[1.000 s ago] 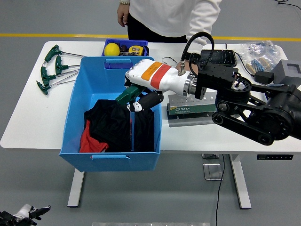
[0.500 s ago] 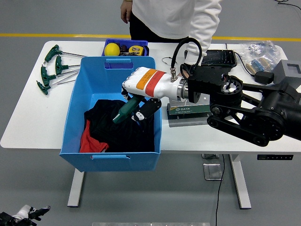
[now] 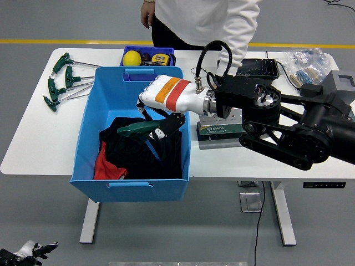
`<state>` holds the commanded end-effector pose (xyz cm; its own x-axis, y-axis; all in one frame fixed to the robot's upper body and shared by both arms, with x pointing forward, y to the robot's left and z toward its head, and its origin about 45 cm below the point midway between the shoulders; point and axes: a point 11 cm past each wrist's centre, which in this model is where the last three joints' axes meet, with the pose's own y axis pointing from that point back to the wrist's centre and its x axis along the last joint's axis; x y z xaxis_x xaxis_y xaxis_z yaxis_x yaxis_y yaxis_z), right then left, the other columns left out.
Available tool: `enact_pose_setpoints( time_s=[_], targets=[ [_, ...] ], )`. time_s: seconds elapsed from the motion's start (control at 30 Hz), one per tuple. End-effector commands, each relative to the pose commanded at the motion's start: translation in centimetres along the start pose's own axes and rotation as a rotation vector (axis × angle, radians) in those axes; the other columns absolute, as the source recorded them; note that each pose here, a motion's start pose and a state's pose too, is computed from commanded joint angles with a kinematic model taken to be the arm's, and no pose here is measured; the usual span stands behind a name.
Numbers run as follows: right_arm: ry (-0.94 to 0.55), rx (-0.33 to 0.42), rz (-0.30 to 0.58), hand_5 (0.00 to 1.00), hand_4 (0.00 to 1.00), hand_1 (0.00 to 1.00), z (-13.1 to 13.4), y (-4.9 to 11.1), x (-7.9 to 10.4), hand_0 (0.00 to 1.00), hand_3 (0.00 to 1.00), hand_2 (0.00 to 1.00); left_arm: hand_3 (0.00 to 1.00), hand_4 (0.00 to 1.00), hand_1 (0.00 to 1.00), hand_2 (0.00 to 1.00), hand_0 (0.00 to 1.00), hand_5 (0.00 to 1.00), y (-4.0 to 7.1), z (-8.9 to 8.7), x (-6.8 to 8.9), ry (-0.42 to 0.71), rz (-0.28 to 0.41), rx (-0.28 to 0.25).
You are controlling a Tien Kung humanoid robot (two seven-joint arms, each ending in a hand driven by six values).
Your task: Lift tool from toolbox,place it in box,lift tool from toolbox,place it in box
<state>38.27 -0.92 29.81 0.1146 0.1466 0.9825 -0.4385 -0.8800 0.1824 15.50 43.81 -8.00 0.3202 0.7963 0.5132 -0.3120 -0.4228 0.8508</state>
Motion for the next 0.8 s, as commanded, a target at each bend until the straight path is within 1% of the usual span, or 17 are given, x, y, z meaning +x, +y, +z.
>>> enact_pose_setpoints(
  time_s=[0.1,0.33,0.37,0.53,0.57,0.73,0.77,0.8],
  targets=[
    [0.017,0.009,-0.005,0.453,0.783,0.058,-0.3,-0.2,-0.1,0.096,0.345,0.134,0.646,0.684,0.622,0.663,0.640,0.687,0.0,-0.1,0.1,0.000,0.001,0.002],
    [0.024,0.002,-0.010,0.460,0.781,0.064,0.0,-0.3,-0.1,0.100,0.349,0.137,0.646,0.685,0.620,0.663,0.640,0.687,0.0,-0.1,0.2,-0.001,0.005,0.005],
    [0.024,0.002,-0.007,0.485,0.765,0.109,0.0,-0.4,0.0,0.141,0.377,0.204,0.647,0.686,0.619,0.661,0.639,0.688,0.0,-0.1,0.2,-0.002,0.006,0.005],
    [0.033,0.017,0.005,0.485,0.765,0.109,-0.4,-0.7,0.4,0.141,0.377,0.204,0.647,0.686,0.619,0.661,0.639,0.688,0.0,-0.1,0.3,-0.005,0.006,0.005],
    [0.034,0.022,0.008,0.520,0.790,0.195,-0.6,-0.8,0.5,0.218,0.439,0.317,0.647,0.686,0.619,0.661,0.639,0.688,0.0,-0.1,0.3,-0.006,0.006,0.005],
    [0.043,0.049,0.021,0.520,0.790,0.195,-1.4,-1.3,1.1,0.218,0.439,0.317,0.647,0.686,0.619,0.661,0.639,0.688,0.0,0.0,0.4,-0.010,0.006,0.003],
    [0.044,0.055,0.026,0.522,0.880,0.340,-1.6,-1.4,1.3,0.364,0.484,0.456,0.648,0.687,0.617,0.661,0.639,0.688,0.0,0.0,0.4,-0.011,0.006,0.003],
    [0.045,0.058,0.030,0.522,0.880,0.340,-1.7,-1.5,1.4,0.364,0.484,0.456,0.648,0.687,0.617,0.661,0.639,0.688,0.0,0.0,0.4,-0.011,0.007,0.003]
  ],
)
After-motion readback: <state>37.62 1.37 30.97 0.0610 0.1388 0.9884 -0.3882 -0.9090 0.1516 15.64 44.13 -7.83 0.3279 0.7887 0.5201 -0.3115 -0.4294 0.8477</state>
